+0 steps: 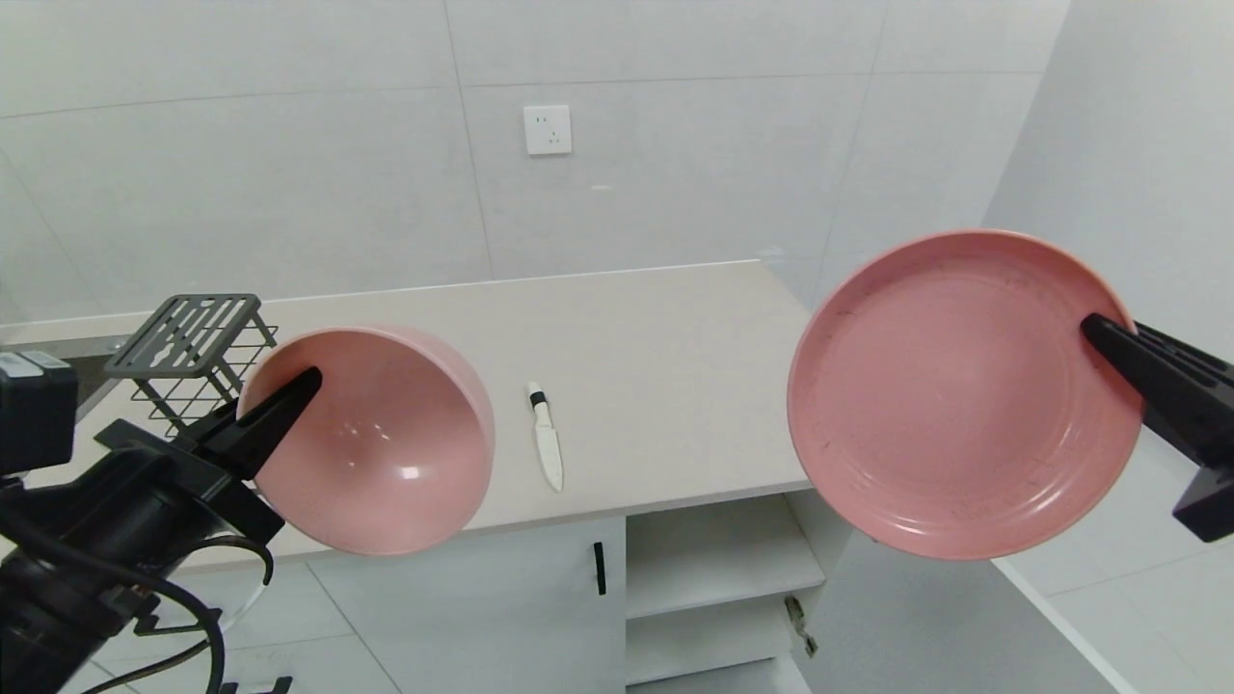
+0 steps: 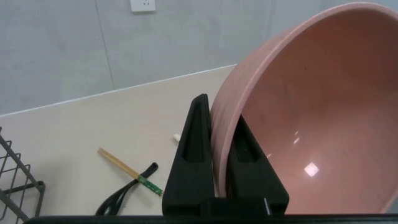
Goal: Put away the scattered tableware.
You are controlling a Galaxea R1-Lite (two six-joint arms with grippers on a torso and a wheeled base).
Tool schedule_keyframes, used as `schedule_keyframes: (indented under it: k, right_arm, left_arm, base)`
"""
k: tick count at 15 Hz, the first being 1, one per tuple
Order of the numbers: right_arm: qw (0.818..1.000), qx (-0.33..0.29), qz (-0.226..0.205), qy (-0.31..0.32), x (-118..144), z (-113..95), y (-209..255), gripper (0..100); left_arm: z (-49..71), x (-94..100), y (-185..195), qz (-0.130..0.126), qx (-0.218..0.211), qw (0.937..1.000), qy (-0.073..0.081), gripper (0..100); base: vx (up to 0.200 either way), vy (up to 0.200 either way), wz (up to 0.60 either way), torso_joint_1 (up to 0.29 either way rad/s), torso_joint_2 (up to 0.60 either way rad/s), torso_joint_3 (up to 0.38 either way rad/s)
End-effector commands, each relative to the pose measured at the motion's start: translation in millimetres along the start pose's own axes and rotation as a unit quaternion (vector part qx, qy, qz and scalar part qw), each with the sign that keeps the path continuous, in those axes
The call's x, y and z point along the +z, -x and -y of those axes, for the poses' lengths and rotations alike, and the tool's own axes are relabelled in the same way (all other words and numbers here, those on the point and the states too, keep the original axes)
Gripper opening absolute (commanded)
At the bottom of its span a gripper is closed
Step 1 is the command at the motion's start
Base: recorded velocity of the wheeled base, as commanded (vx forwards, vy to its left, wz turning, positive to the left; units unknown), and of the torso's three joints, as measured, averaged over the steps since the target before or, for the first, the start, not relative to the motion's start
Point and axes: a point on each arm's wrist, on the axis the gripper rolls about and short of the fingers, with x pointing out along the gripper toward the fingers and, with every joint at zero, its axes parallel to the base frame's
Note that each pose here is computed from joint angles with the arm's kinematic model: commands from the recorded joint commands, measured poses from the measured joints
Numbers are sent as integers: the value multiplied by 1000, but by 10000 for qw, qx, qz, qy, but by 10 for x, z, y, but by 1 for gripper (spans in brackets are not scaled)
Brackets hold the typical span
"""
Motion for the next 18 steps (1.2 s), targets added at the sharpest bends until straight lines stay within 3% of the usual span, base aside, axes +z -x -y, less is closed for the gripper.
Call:
schedule_keyframes:
  k: [1,3,9,11,14,16,18]
  right_arm:
    - [10000,5,9,2,2,-1,-1,0]
    - [10000,5,9,2,2,-1,-1,0]
    - [10000,5,1,0,-1,-1,-4,0]
    - [10000,13,-14,-3,-6,-2,-1,0]
    - [10000,13,-21,-5,-9,-2,1,0]
    - [10000,6,-21,3,-9,-2,1,0]
    - [10000,13,-29,1,-12,-2,-2,0]
  left_arm:
    - [3,31,19,86,-6,10000,-6,0]
    - [9,34,29,94,-21,10000,-11,0]
    - [14,34,29,94,-36,9999,0,0]
    - [14,31,31,86,-36,10000,-7,0]
    - [14,31,31,86,-36,10000,-7,0]
    - [4,23,31,63,-5,9999,-157,0]
    - [2,17,32,48,11,9998,-211,0]
  base:
    - [0,0,0,0,0,0]
    - [0,0,0,0,0,0]
    - [-200,0,0,5,6,1]
    - [0,0,0,0,0,0]
    - [0,0,-600,-1,-4,6]
    - [0,0,0,0,0,0]
    - [0,0,0,0,0,0]
